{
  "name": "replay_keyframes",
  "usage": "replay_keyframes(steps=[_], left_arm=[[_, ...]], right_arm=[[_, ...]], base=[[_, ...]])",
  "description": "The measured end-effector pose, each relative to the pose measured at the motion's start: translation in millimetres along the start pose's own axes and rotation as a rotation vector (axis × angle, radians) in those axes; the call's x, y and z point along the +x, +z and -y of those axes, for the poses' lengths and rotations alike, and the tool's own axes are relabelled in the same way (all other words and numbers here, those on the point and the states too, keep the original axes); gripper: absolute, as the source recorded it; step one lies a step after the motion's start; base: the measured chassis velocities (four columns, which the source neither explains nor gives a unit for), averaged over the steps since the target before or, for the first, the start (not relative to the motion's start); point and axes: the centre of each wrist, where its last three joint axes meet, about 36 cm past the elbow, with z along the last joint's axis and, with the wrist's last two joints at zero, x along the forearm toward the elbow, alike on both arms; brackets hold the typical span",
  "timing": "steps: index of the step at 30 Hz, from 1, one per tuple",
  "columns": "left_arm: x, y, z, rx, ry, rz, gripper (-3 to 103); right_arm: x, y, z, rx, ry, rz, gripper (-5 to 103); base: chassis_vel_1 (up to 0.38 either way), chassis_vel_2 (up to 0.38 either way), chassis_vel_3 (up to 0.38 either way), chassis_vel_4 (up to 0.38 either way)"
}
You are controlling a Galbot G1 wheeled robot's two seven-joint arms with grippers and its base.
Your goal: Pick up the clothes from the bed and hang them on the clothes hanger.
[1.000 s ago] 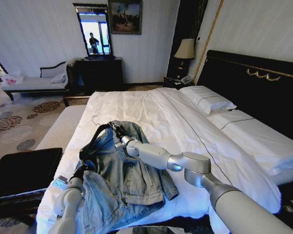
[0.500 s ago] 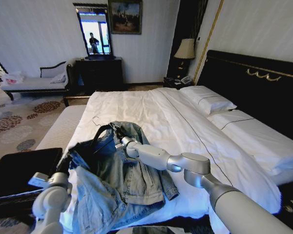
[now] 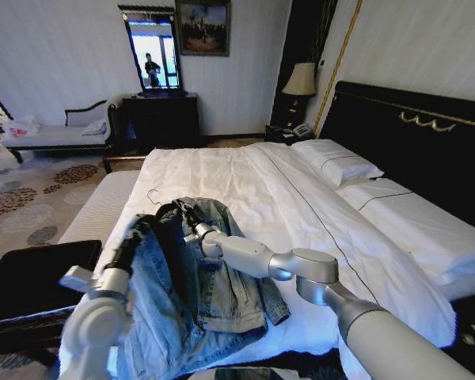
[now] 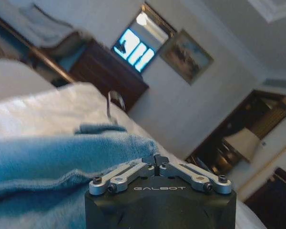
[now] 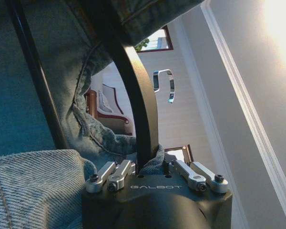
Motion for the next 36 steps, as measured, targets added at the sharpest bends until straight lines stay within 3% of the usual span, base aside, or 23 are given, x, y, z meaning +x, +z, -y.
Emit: replay_keyframes(steps=[3,11,20,26,31,32,34,36], left_arm=[[-7,19,-2.2,-0.01,0.006,-0.05,0],[-19,38,-14.4,-0.045,0.002,-0.107,0],[-29,60,-29.7,-0.139,-0.003,-0.183,0],[-40,73,-45.7,-0.245,0.008,-0.233,0],[-48,67,-51.8,-0.296,0.04,-0.222,-3],[-49,63,-52.0,-0.3,0.051,-0.208,2],[-49,60,-51.6,-0.301,0.06,-0.197,2],[-48,51,-48.5,-0.299,0.093,-0.154,14]], right_arm=[[-7,-5,8,-0.023,0.019,-0.007,25],[-20,-15,27,-0.086,0.065,-0.02,25],[-33,-3,49,-0.116,0.112,-0.067,25],[-42,-3,71,-0.138,0.169,-0.068,25],[-50,-7,96,-0.16,0.228,-0.053,25],[-52,-8,102,-0.165,0.242,-0.046,25],[-53,-9,105,-0.169,0.25,-0.041,25],[-54,-13,110,-0.177,0.261,-0.029,25]], base=[[0.0,0.0,0.0,0.0],[0.0,0.0,0.0,0.0],[0.0,0.0,0.0,0.0],[0.0,0.0,0.0,0.0],[0.0,0.0,0.0,0.0],[0.0,0.0,0.0,0.0],[0.0,0.0,0.0,0.0],[0.0,0.0,0.0,0.0]])
